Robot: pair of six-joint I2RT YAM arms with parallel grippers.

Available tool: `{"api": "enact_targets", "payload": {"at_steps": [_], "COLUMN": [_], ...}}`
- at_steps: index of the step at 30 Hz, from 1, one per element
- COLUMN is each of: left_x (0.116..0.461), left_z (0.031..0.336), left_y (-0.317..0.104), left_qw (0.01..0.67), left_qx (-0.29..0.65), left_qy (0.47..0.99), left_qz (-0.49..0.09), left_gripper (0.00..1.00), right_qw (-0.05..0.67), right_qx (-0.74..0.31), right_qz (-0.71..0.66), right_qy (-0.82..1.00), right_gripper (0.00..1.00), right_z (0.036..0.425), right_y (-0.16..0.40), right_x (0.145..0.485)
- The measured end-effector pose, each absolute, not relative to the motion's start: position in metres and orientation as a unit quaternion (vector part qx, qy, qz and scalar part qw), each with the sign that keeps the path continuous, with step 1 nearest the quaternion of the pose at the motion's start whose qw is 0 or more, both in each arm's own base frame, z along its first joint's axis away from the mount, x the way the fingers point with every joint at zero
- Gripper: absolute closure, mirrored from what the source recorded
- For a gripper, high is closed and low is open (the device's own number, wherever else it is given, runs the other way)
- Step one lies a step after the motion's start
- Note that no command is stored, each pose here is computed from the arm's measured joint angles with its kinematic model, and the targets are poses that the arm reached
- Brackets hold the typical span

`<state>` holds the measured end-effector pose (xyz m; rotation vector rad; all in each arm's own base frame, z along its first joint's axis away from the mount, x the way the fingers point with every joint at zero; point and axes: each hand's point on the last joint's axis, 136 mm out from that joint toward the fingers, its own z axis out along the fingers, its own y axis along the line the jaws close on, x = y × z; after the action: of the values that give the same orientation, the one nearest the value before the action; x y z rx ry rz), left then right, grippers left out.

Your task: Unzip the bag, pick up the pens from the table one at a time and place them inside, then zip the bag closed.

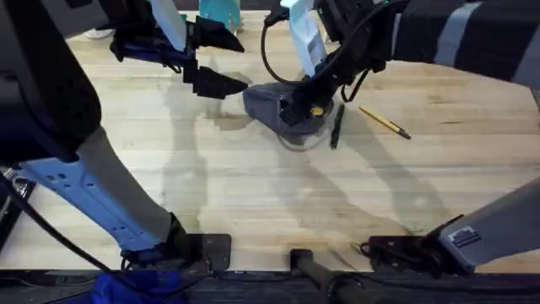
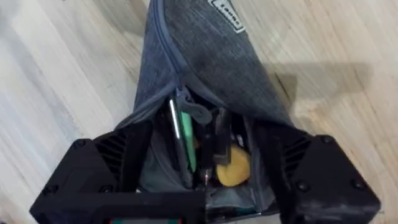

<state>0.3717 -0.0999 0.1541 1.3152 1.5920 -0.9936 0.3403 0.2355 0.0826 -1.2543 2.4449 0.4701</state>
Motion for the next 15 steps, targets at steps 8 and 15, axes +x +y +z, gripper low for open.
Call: {"api": "enact_targets", "payload": {"at_steps": [8, 15], "left_x": [0.372, 0.372], "left_z": [0.154, 0.154], "left_y": [-0.100, -0.100], "left_qw": [0.412, 0.412], "left_qx": [0.523, 0.523], "left_qy": [0.633, 0.633], "left_qz": [-0.395, -0.395], "left_gripper": [0.006, 0.006], "right_qw": [0.164, 0.179], "right_qx": [-0.437, -0.415], "right_qz": [0.165, 0.166], "right_qy": [0.869, 0.876], "right_gripper": [0.005, 0.005], "right_z": [0.101, 0.150], "right_y": [0.235, 0.228], "right_x": [0.341, 0.349]}}
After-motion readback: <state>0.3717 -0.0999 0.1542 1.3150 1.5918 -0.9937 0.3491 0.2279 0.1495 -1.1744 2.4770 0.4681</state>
